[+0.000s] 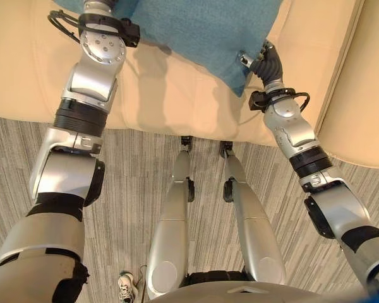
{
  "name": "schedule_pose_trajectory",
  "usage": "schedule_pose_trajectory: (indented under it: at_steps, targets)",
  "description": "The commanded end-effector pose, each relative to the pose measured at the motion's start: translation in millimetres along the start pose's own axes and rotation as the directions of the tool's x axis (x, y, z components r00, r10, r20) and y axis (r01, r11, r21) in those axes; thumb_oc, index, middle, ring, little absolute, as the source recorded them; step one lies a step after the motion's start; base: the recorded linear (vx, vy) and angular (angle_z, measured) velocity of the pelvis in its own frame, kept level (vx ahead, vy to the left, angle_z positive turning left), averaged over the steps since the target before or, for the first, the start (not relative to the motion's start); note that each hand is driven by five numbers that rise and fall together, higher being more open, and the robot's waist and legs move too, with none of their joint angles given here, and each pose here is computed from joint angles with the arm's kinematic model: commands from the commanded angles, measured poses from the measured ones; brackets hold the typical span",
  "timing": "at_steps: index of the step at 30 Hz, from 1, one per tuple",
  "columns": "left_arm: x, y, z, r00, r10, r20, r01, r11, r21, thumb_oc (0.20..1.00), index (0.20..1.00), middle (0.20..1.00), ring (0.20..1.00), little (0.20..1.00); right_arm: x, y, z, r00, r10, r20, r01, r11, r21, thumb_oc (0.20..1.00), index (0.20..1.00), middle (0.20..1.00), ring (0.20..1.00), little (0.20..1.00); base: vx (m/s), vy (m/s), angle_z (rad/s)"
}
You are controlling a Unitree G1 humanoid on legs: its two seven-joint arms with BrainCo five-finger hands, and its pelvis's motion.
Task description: Pick up all the scattered cushions and arrange them neatly on the sofa.
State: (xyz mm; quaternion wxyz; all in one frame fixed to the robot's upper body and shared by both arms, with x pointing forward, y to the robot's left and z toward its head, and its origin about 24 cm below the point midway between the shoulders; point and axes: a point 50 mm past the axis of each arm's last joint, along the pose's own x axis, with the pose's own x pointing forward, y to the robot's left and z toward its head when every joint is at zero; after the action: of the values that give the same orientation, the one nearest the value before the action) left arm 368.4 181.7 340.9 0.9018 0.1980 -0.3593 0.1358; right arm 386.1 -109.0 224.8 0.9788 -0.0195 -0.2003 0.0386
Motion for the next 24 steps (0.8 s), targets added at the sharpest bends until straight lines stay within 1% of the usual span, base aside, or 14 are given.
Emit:
schedule_pose_trajectory:
  at_steps: [1,3,5,7,8,10,14,15,19,20,23,24]
  targets:
    - [-33,-57,-12,0.977,-0.211,-0.038,0.196,0.953,-0.232,0.2,0.2,0.2,0.2,0.2,-1,17,31,0.986,0.045,0.159,-0.047,0.999,0.007,0.2,0.2,0.2,0.2,0.2,-0.04,-0.025,0.02]
    - [-46,-63,-10,0.978,-0.205,-0.021,0.19,0.934,-0.301,0.2,0.2,0.2,0.2,0.2,-4,12,33,0.983,0.023,0.184,-0.024,1.0,0.0,0.2,0.2,0.2,0.2,0.2,-0.03,-0.024,0.02]
    - [-55,-65,-8,0.98,-0.197,-0.004,0.184,0.925,-0.333,0.2,0.2,0.2,0.2,0.2,-9,7,33,0.98,0.002,0.201,0.0,1.0,-0.009,0.2,0.2,0.2,0.2,0.2,-0.03,-0.039,0.03]
    - [-67,-63,-1,0.987,-0.157,0.033,0.157,0.91,-0.384,0.2,0.2,0.2,0.2,0.2,-18,-3,35,0.969,-0.041,0.244,0.042,0.999,-0.001,0.2,0.2,0.2,0.2,0.2,-0.06,-0.08,0.03]
    - [-72,-60,11,0.989,-0.12,0.085,0.145,0.898,-0.417,0.2,0.2,0.2,0.2,0.2,-24,-7,41,0.954,-0.066,0.292,0.07,0.998,-0.003,0.2,0.2,0.2,0.2,0.2,-0.05,-0.063,0.04]
    - [-74,-61,15,0.989,-0.112,0.101,0.145,0.89,-0.433,0.2,0.2,0.2,0.2,0.2,-27,-7,44,0.948,-0.07,0.312,0.076,0.997,-0.006,0.2,0.2,0.2,0.2,0.2,-0.04,-0.05,0.03]
    - [-77,-52,46,0.972,-0.042,0.231,0.147,0.876,-0.459,0.2,0.2,0.2,0.2,0.2,-40,-5,73,0.878,-0.078,0.471,0.104,0.994,-0.029,0.2,0.2,0.2,0.2,0.2,-0.04,-0.021,-0.06]
    - [-75,-48,58,0.96,-0.009,0.28,0.14,0.881,-0.452,0.2,0.2,0.2,0.2,0.2,-41,-5,86,0.843,-0.078,0.532,0.122,0.991,-0.048,0.2,0.2,0.2,0.2,0.2,0.0,0.0,0.0]
    - [-63,-38,82,0.927,0.068,0.369,0.108,0.893,-0.436,0.2,0.2,0.2,0.2,0.2,-38,0,115,0.768,-0.068,0.637,0.158,0.984,-0.086,0.2,0.2,0.2,0.2,0.2,-0.02,0.026,0.01]
    - [-54,-35,95,0.91,0.103,0.402,0.093,0.894,-0.439,0.2,0.2,0.2,0.2,0.2,-34,4,132,0.724,-0.057,0.687,0.179,0.978,-0.108,0.2,0.2,0.2,0.2,0.2,-0.02,0.041,-0.04]
    - [-28,-26,130,0.858,0.19,0.477,0.048,0.895,-0.443,0.2,0.2,0.2,0.2,0.2,-20,13,173,0.633,-0.056,0.772,0.238,0.963,-0.126,0.2,0.2,0.2,0.2,0.2,0.0,0.032,-0.03]
    - [-24,-25,137,0.85,0.202,0.487,0.045,0.893,-0.448,0.2,0.2,0.2,0.2,0.2,-17,15,180,0.617,-0.06,0.785,0.253,0.959,-0.126,0.2,0.2,0.2,0.2,0.2,0.0,0.0,0.0]
